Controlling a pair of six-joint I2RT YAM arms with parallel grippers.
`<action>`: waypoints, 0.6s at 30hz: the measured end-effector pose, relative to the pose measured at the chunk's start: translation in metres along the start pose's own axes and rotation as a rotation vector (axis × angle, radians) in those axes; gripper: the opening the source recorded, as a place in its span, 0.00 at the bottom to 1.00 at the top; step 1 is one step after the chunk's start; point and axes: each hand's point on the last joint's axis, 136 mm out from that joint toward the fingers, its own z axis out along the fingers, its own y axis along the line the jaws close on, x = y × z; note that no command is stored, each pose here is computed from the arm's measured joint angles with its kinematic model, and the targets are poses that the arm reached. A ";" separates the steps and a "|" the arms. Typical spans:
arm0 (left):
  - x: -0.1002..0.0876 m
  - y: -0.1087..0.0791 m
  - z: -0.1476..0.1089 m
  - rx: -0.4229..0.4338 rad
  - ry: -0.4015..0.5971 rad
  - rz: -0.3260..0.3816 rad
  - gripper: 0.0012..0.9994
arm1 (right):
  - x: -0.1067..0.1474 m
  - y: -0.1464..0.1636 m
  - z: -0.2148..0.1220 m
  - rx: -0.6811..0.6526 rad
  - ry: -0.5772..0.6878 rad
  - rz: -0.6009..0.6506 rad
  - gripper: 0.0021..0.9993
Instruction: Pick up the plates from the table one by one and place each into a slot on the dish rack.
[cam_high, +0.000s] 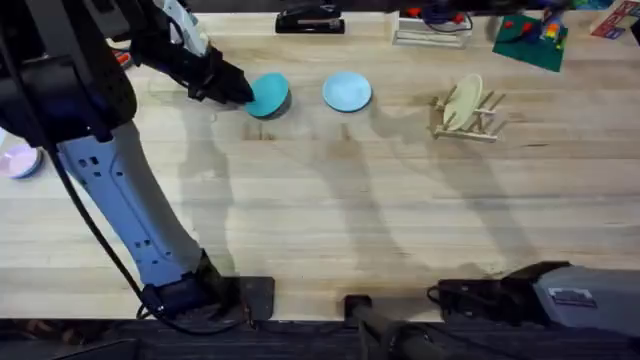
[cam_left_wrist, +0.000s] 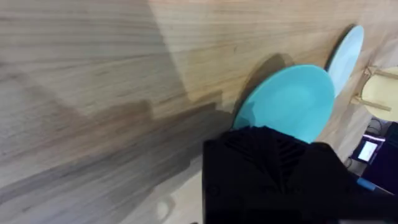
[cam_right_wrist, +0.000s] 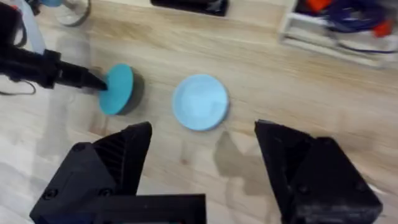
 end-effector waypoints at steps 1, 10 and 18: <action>0.000 0.000 0.000 0.000 0.000 0.000 0.04 | 0.001 0.005 0.012 -0.009 0.010 0.012 0.99; 0.000 0.000 0.000 0.000 -0.001 0.001 0.04 | 0.024 0.031 0.111 -0.048 0.092 0.205 0.99; -0.001 0.000 0.000 0.000 -0.004 0.003 0.04 | 0.074 0.088 0.195 -0.168 0.204 0.356 1.00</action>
